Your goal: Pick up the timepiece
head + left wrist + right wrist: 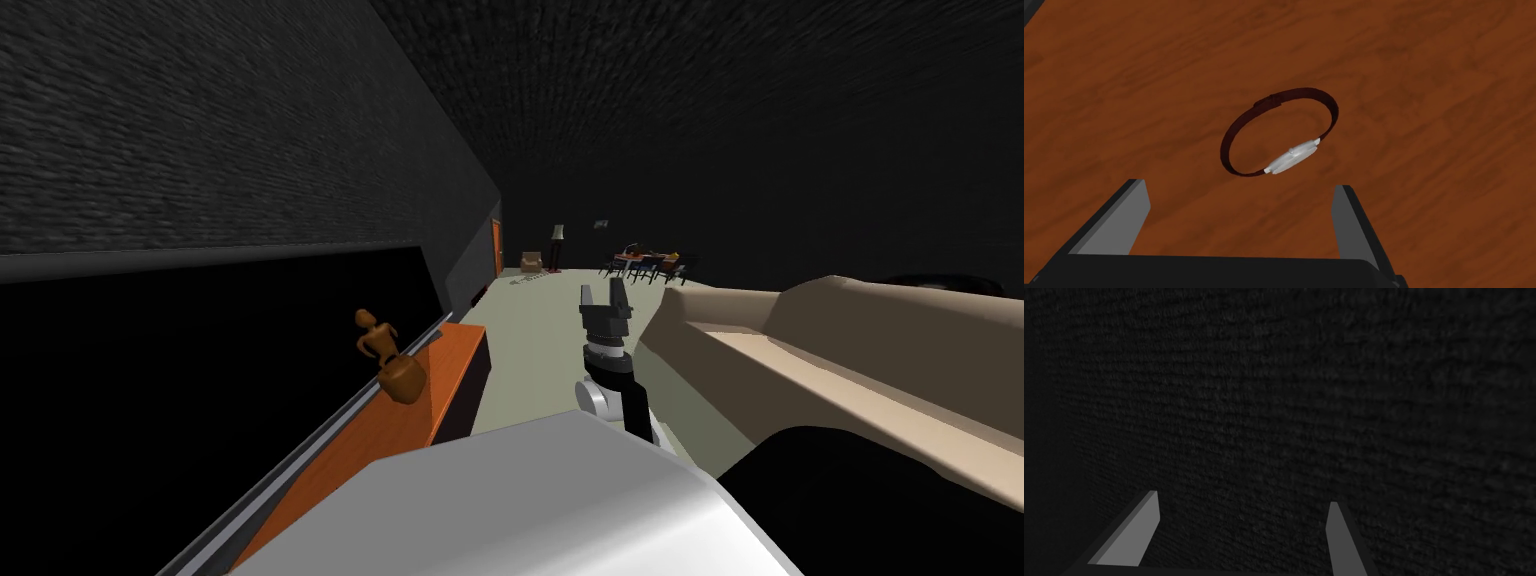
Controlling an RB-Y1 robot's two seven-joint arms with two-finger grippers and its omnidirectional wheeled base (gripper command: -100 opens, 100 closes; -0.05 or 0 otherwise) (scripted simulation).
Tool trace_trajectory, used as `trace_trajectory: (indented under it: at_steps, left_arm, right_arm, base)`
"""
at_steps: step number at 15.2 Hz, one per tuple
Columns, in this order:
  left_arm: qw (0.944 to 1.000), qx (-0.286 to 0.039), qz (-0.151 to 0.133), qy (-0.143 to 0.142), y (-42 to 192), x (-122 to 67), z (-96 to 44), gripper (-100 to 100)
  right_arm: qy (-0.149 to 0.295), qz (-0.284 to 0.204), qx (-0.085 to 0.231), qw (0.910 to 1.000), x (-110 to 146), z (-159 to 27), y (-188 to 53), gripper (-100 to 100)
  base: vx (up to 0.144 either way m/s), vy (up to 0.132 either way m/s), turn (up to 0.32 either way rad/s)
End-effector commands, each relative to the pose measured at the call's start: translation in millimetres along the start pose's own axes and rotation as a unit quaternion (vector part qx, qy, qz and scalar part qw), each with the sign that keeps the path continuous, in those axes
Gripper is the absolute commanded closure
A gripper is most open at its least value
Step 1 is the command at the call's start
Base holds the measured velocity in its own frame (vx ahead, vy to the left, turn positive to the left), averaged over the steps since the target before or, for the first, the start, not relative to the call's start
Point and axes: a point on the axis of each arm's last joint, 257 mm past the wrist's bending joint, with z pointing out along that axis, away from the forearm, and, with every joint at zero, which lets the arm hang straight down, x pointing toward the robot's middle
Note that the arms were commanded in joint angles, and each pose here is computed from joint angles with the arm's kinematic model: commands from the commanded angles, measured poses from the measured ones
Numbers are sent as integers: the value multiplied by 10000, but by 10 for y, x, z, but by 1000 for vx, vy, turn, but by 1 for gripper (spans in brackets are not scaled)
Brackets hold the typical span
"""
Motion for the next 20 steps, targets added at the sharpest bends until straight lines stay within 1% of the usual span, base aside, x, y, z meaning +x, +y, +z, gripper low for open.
trace_trajectory:
  at_steps: [1,4,5,6,8,9,11,12,13,17,18,19,20]
  left_arm:
    - [9997,-5,-237,-116,-129,-63,-47,-100]
    - [9988,0,-439,-202,-244,-115,-96,-100]
    - [9993,7,-340,-159,-194,-97,-77,-100]
    - [9984,70,-539,-153,-202,-177,-49,-100]
    - [9977,118,-652,-141,-201,-228,-29,-100]
    - [9969,166,-764,-132,-200,-282,-9,-100]
    - [9959,215,-875,-125,-197,-337,10,-100]
    - [9966,174,-797,-135,-196,-294,0,-100]
    - [9969,166,-764,-132,-200,-282,-9,100]
    - [9987,47,-482,-159,-201,-152,-60,100]
    - [9992,1,-366,-174,-200,-104,-82,100]
    - [9987,54,-479,-151,-207,-144,-65,100]
    - [9992,172,-224,-275,-373,-137,-106,-100]
  right_arm:
    - [0,0,0,10000,0,0,0,0]
    - [0,0,0,10000,0,0,0,0]
    - [0,0,0,10000,0,0,0,0]
    - [0,0,-1,10000,0,0,0,0]
    - [1,1,-2,10000,1,1,0,0]
    - [1,1,-1,10000,1,1,0,0]
    - [1,1,-1,10000,1,1,0,0]
    - [1,1,-1,10000,1,1,-1,0]
    - [1,1,0,10000,1,1,-1,0]
    - [-1,0,1,10000,0,0,0,0]
    - [0,0,0,10000,0,0,0,0]
    - [0,0,0,10000,0,0,0,0]
    - [0,0,0,10000,0,0,0,0]
  base:
    - [148,-52,26]
    - [123,-52,26]
    - [63,-24,15]
    - [-20,27,-257]
    - [-90,80,-310]
    - [-137,97,-255]
    - [-146,76,-262]
    - [-76,32,-86]
    - [-2,8,173]
    - [107,-79,287]
    - [131,-87,263]
    - [82,-59,116]
    - [4,-75,-63]
